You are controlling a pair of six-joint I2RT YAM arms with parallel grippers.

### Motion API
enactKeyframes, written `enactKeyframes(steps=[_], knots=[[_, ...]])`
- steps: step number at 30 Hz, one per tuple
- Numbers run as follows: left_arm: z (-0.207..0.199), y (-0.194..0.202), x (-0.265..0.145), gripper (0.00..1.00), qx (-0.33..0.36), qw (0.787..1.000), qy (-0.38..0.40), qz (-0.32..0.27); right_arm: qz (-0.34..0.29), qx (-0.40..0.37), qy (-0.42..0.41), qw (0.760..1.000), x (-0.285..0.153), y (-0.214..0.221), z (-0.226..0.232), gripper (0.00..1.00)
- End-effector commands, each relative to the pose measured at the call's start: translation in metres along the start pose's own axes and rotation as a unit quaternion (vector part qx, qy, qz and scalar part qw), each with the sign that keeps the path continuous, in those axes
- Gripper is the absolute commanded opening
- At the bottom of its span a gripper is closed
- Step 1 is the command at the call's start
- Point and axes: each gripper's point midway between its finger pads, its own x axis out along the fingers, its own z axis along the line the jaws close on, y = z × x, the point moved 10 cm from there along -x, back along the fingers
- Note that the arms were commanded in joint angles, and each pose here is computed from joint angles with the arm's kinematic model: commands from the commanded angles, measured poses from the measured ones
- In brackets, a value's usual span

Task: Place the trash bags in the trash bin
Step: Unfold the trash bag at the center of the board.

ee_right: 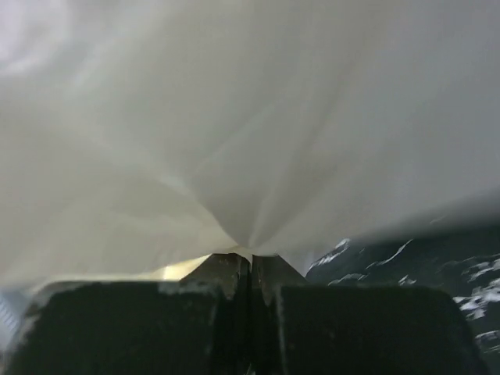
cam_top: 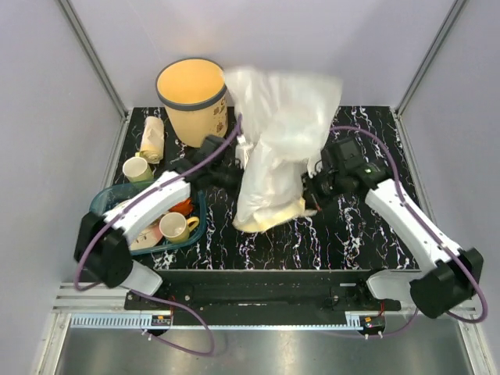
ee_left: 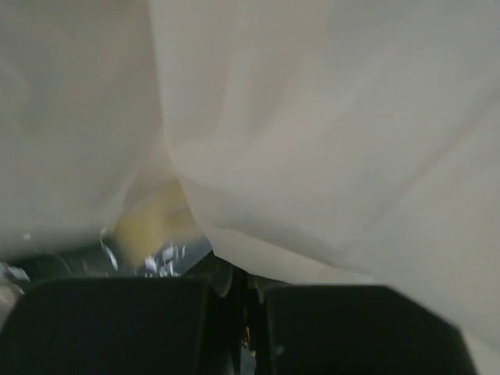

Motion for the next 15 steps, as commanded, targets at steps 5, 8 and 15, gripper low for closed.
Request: enactKeyframes(steps=[5,8,15], knots=[[-0.147,-0.2,-0.145,0.0,0.249,0.906,0.12,-0.32,-0.322,-0.175,0.047,0.929,-0.179,-0.162,0.087,0.0],[-0.168,-0.223,-0.175,0.0,0.267,0.862,0.085,-0.422,-0.448,-0.182,0.12,0.867,-0.218,-0.194,0.094,0.0],[-0.035,-0.062,-0.026,0.0,0.146,0.985,-0.097,-0.008,-0.154,-0.114,0.128,0.973,-0.053,-0.074,0.006,0.0]])
